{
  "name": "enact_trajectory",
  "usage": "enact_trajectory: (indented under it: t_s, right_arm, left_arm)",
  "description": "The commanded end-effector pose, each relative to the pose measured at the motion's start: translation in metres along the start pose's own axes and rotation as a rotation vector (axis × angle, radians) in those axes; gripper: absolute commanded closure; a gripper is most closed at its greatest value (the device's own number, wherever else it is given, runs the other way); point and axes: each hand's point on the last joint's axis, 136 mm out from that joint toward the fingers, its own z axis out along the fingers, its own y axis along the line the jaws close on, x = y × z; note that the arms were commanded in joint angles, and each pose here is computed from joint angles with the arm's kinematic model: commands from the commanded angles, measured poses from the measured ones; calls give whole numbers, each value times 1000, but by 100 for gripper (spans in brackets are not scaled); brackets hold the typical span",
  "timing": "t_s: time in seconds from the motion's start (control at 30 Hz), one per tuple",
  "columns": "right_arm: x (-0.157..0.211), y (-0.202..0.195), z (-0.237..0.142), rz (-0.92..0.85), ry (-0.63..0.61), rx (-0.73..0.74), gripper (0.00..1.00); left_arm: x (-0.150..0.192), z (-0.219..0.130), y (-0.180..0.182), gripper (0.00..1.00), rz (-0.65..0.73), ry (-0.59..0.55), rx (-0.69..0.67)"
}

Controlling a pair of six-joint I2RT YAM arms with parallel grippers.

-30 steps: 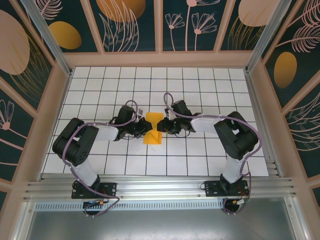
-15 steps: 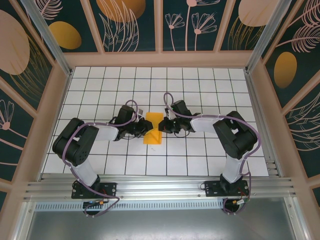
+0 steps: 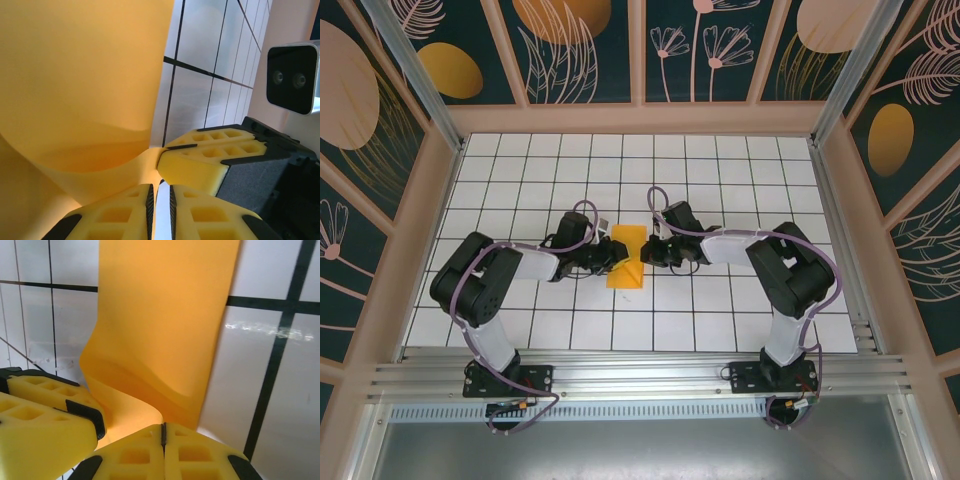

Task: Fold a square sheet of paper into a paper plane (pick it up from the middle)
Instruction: Fold the triangle a second time at the center of the table.

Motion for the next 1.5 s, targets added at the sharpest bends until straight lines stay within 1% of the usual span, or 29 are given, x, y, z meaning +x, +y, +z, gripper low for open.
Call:
enact_trajectory:
  t_s: [0.0,0.57,1.47]
  right_arm:
    - [-5,-7,2,-9,-10,37,94]
    - [-10,-12,7,-15,-13,67,94]
    - [-9,-21,12,1,0,100,94]
  left_arm:
    - [-3,4,-11,81,37,16,27]
    - [-3,9,-2,81,30,24,2]
    - [-4,13,13,81,9,23,-47]
